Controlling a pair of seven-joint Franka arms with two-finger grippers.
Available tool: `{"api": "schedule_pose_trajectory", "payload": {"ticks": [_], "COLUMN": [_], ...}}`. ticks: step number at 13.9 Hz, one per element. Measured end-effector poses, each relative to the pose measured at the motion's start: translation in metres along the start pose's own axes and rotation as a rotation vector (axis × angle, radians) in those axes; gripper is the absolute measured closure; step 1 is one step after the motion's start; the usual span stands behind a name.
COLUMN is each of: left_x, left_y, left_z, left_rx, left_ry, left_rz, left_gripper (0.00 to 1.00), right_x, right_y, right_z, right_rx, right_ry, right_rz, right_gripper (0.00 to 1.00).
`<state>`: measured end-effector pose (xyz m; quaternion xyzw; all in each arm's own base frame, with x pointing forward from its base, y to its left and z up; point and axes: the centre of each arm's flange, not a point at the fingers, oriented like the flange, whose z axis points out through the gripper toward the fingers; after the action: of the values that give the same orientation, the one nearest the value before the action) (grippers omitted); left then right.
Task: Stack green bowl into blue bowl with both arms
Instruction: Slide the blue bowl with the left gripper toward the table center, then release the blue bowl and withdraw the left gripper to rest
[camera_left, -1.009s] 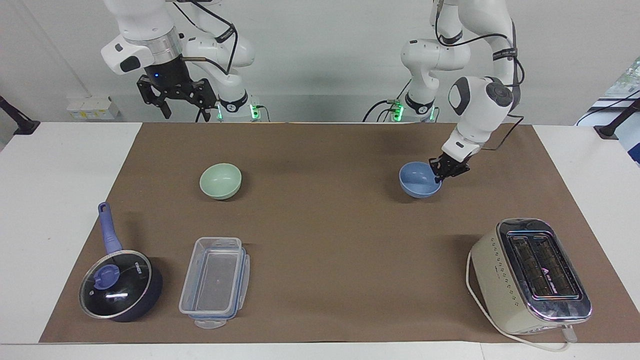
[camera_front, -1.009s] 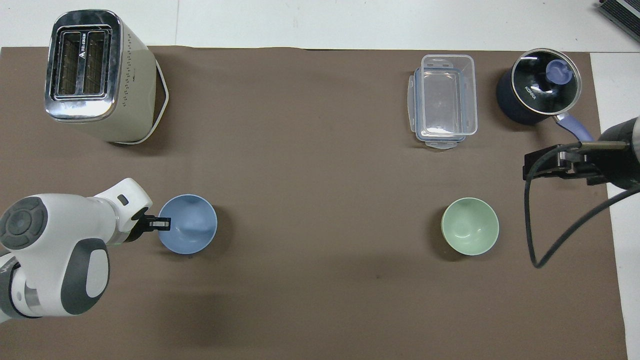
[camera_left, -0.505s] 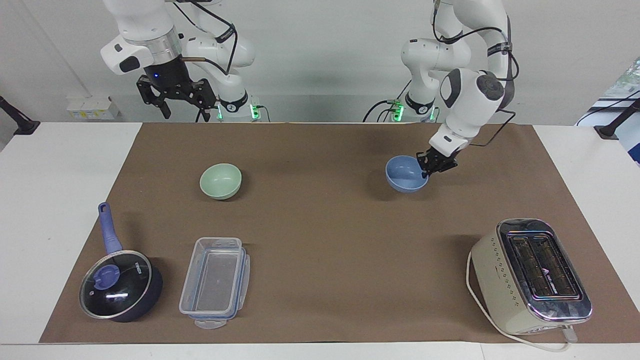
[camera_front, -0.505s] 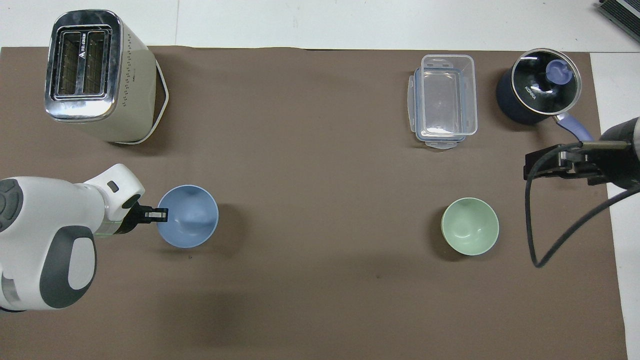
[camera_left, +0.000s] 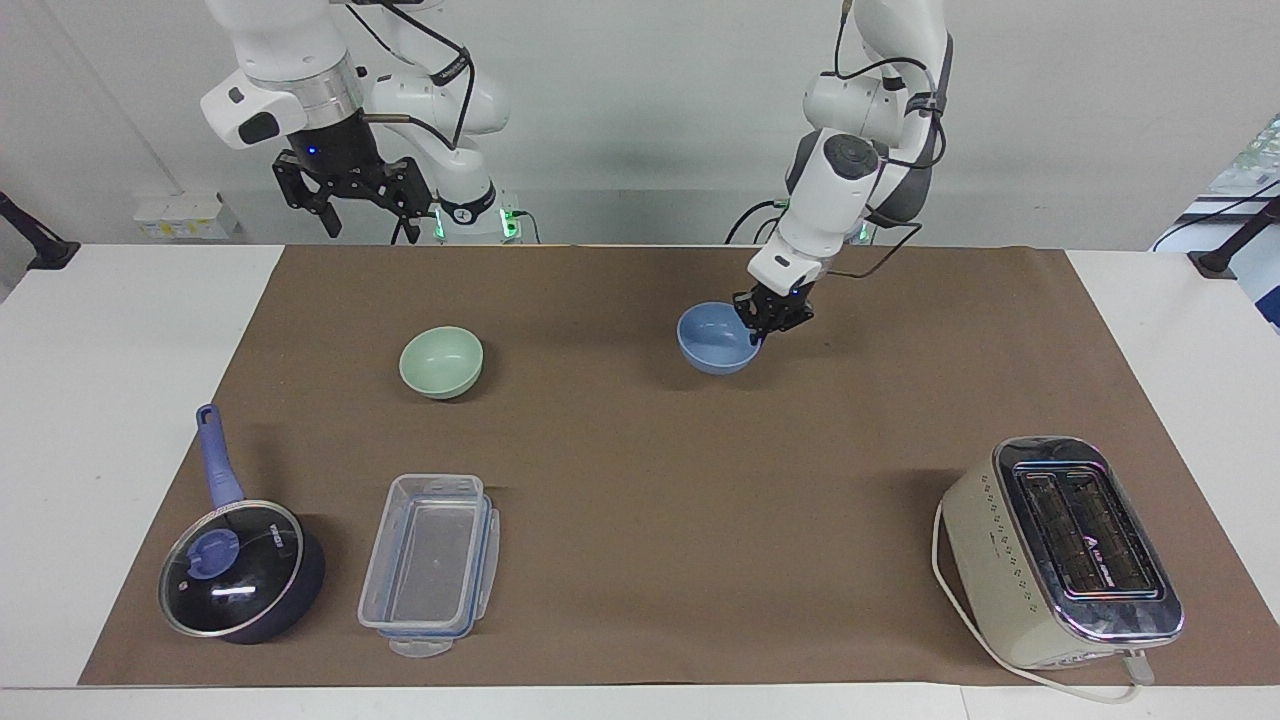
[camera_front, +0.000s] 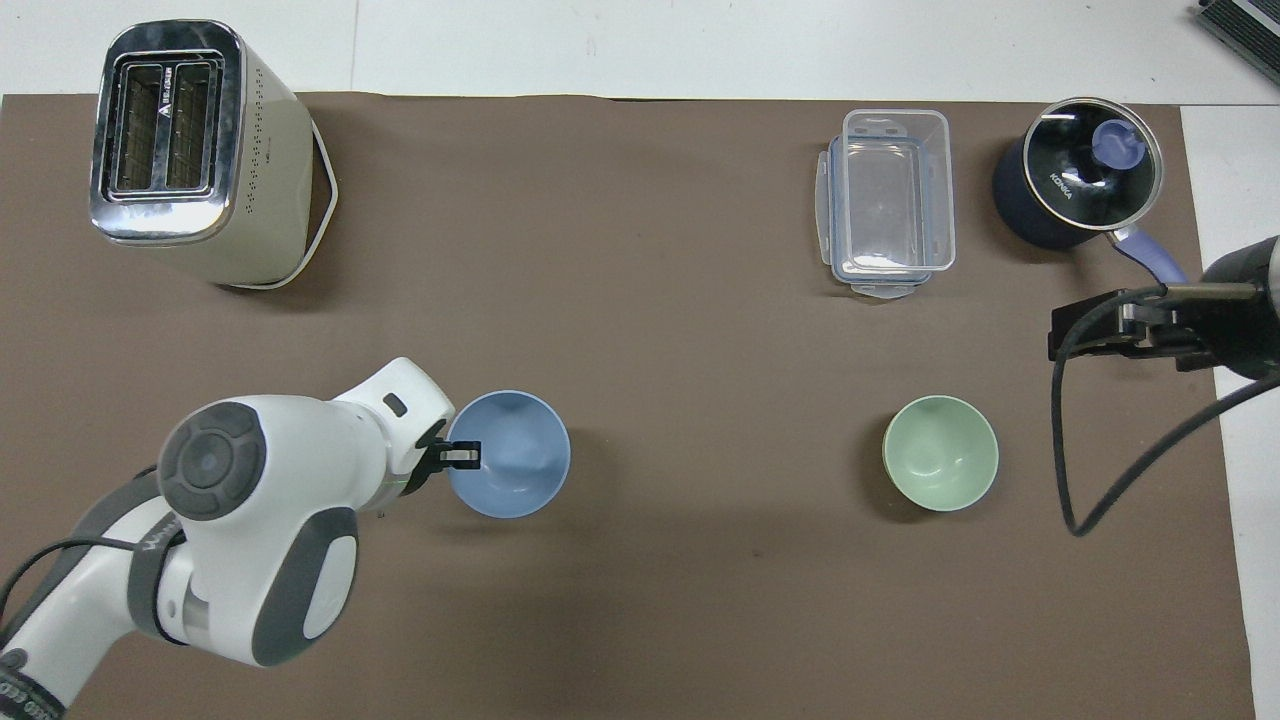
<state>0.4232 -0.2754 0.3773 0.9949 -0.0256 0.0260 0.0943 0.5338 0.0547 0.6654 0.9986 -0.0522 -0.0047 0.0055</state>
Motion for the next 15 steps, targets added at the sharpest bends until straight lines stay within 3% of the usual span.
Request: {"api": "schedule_pose_trajectory", "payload": {"ticks": [3, 7, 9, 11, 15], "left_x": [-0.017, -0.026, -0.024, -0.013, 0.043], "left_y": [0.029, 0.026, 0.025, 0.017, -0.02], "left_z": [0.027, 0.048, 0.045, 0.035, -0.021], "left_rx": [0.007, 0.031, 0.028, 0.026, 0.023], "left_ry": [-0.021, -0.06, -0.055, -0.052, -0.072], "left_rz": [0.01, 0.019, 0.017, -0.009, -0.115], "left_gripper": [0.96, 0.93, 0.76, 0.5, 0.06], "right_x": [0.001, 0.002, 0.002, 0.002, 0.002], "right_y": [0.003, 0.008, 0.008, 0.008, 0.008], "right_z": [0.0, 0.0, 0.0, 0.0, 0.0], "right_rx": [0.0, 0.0, 0.0, 0.0, 0.0], "right_ry": [0.0, 0.0, 0.0, 0.0, -0.001], "right_rz": [0.005, 0.015, 0.016, 0.016, 0.016], "right_gripper": [0.0, 0.0, 0.0, 0.0, 0.0]}}
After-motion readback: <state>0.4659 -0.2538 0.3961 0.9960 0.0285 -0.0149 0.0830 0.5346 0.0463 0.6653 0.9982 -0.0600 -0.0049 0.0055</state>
